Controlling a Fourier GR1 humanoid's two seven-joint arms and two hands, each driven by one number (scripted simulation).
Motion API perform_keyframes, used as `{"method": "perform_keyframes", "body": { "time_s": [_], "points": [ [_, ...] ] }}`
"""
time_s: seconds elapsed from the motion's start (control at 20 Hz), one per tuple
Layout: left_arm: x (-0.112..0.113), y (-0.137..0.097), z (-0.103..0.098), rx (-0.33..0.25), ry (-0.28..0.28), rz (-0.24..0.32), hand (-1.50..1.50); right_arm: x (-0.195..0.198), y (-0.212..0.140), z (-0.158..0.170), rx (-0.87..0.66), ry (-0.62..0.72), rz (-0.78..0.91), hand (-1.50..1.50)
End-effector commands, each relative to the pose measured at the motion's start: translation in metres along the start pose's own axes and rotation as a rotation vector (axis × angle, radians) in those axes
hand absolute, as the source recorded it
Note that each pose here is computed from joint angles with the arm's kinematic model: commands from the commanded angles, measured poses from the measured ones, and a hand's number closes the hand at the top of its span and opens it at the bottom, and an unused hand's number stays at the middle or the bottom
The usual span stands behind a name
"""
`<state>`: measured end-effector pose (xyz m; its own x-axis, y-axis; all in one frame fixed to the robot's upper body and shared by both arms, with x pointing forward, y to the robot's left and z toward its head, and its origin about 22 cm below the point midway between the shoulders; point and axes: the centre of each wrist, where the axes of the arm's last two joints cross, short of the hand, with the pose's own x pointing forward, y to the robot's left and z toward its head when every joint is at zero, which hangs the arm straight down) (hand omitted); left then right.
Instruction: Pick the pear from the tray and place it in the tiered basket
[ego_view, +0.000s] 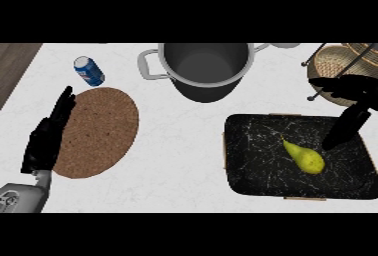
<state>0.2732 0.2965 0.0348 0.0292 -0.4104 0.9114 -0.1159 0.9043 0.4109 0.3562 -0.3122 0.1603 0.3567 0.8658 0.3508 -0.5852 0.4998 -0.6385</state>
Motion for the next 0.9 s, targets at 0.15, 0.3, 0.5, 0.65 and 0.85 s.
{"method": "perform_keyframes", "body": {
  "time_s": [0.15, 0.3, 0.5, 0.65, 0.85],
  "points": [
    [0.01, 0.002, -0.009, 0.015, 0.008, 0.0, 0.0, 0.003, 0.02, -0.012, 0.056, 0.095, 0.095, -1.5],
    [0.007, -0.021, -0.002, 0.021, 0.012, -0.005, 0.0, 0.001, 0.033, -0.009, 0.057, 0.096, 0.103, -1.5],
    [0.009, -0.001, 0.0, 0.006, -0.011, -0.001, 0.0, -0.001, 0.041, -0.019, 0.055, 0.105, 0.119, -1.5],
    [0.001, 0.001, -0.002, -0.002, 0.011, 0.018, 0.0, -0.008, 0.056, -0.014, 0.056, 0.089, 0.162, -1.5],
    [-0.004, 0.011, -0.005, 0.018, 0.004, 0.0, 0.0, -0.013, 0.061, 0.001, -0.004, 0.103, 0.213, -1.5]
  ]
}}
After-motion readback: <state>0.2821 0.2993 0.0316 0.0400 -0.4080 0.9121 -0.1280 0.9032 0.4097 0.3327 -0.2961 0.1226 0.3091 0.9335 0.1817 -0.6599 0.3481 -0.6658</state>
